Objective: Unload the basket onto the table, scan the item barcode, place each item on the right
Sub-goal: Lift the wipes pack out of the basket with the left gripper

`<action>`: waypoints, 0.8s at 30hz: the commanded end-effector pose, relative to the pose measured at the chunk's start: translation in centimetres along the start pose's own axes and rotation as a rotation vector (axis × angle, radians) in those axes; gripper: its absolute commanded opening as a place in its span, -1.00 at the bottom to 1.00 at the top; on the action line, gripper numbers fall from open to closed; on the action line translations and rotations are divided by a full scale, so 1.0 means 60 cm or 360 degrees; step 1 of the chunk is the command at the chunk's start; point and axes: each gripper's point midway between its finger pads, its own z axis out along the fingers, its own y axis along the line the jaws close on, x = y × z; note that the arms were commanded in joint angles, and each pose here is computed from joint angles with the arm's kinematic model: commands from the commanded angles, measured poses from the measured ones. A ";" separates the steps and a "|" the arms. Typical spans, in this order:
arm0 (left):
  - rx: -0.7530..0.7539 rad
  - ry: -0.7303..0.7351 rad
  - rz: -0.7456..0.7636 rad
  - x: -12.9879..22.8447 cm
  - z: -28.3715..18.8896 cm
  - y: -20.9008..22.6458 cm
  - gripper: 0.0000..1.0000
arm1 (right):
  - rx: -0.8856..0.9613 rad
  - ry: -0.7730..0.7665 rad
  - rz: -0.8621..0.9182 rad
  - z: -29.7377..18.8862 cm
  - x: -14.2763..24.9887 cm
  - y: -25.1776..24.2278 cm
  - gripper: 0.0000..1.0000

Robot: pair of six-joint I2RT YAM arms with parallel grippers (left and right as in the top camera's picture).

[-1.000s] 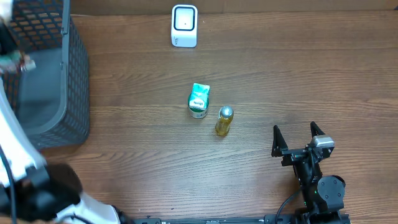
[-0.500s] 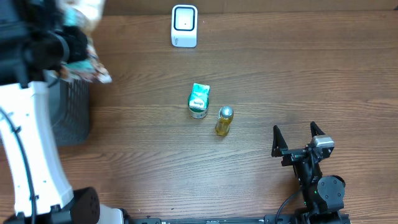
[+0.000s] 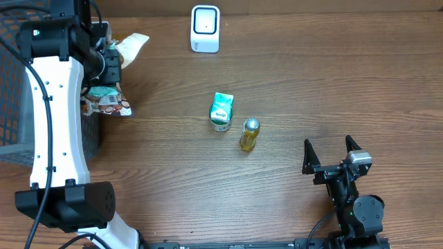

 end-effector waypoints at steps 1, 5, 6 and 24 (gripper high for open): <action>-0.0169 -0.0014 -0.0014 0.003 -0.015 0.037 -0.66 | 0.0007 -0.0004 -0.0006 0.000 0.004 -0.003 1.00; -0.0364 0.0005 -0.0132 0.012 -0.021 0.071 -0.65 | 0.0007 -0.0004 -0.0006 0.000 0.004 -0.003 1.00; -0.0410 0.0009 -0.0156 0.014 -0.023 0.079 -0.65 | 0.0007 -0.0004 -0.0006 0.000 0.004 -0.003 1.00; -0.0550 -0.0037 -0.0260 0.009 -0.030 0.103 -0.64 | 0.0007 -0.0004 -0.0006 0.000 0.004 -0.003 1.00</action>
